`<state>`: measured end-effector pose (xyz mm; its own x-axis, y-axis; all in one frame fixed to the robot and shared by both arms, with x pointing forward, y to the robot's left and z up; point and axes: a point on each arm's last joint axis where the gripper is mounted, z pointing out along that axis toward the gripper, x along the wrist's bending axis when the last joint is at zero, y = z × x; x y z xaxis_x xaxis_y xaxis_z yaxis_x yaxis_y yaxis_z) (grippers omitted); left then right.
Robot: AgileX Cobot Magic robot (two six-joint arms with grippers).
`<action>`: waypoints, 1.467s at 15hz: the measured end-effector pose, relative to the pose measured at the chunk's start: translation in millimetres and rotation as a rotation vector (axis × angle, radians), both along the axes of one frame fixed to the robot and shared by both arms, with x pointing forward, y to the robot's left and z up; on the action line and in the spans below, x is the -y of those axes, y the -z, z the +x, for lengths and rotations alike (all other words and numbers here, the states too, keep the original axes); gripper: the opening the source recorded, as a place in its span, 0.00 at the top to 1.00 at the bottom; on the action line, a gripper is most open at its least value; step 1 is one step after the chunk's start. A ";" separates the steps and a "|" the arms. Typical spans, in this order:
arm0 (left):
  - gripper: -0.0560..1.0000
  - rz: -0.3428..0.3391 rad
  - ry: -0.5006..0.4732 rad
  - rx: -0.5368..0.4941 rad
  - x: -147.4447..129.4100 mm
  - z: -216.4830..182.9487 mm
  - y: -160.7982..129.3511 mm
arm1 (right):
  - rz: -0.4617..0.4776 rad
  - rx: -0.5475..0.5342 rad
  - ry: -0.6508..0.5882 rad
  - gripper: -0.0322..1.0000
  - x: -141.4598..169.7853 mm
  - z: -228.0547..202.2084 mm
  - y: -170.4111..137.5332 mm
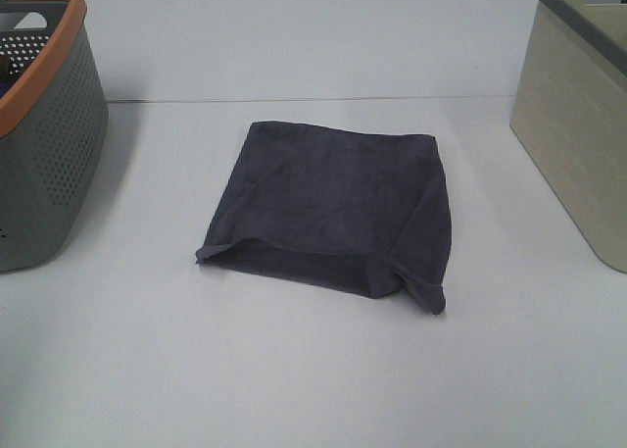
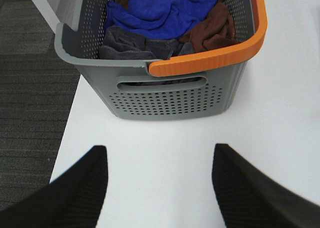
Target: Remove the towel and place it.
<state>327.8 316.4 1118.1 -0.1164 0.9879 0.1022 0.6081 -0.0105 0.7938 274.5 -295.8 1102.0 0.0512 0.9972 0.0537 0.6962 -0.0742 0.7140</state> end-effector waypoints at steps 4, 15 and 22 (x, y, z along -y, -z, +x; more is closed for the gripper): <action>0.39 0.005 -0.001 0.099 2.0 -40.3 17.5 | -0.033 0.122 -0.022 0.17 -3.0 -29.6 14.0; 0.39 0.000 0.042 0.314 6.6 -107.8 35.0 | -0.016 0.228 -0.110 0.17 -13.1 -53.3 45.2; 0.39 -0.043 0.082 0.206 9.3 -93.5 64.4 | -0.010 0.265 -0.137 0.18 -15.2 -49.4 45.1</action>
<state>234.3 307.0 1053.8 -0.0496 0.9979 0.0418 0.4319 -0.0163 0.9018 225.1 -280.5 1056.9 -0.0979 0.9945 0.0373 0.4889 0.0154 0.8722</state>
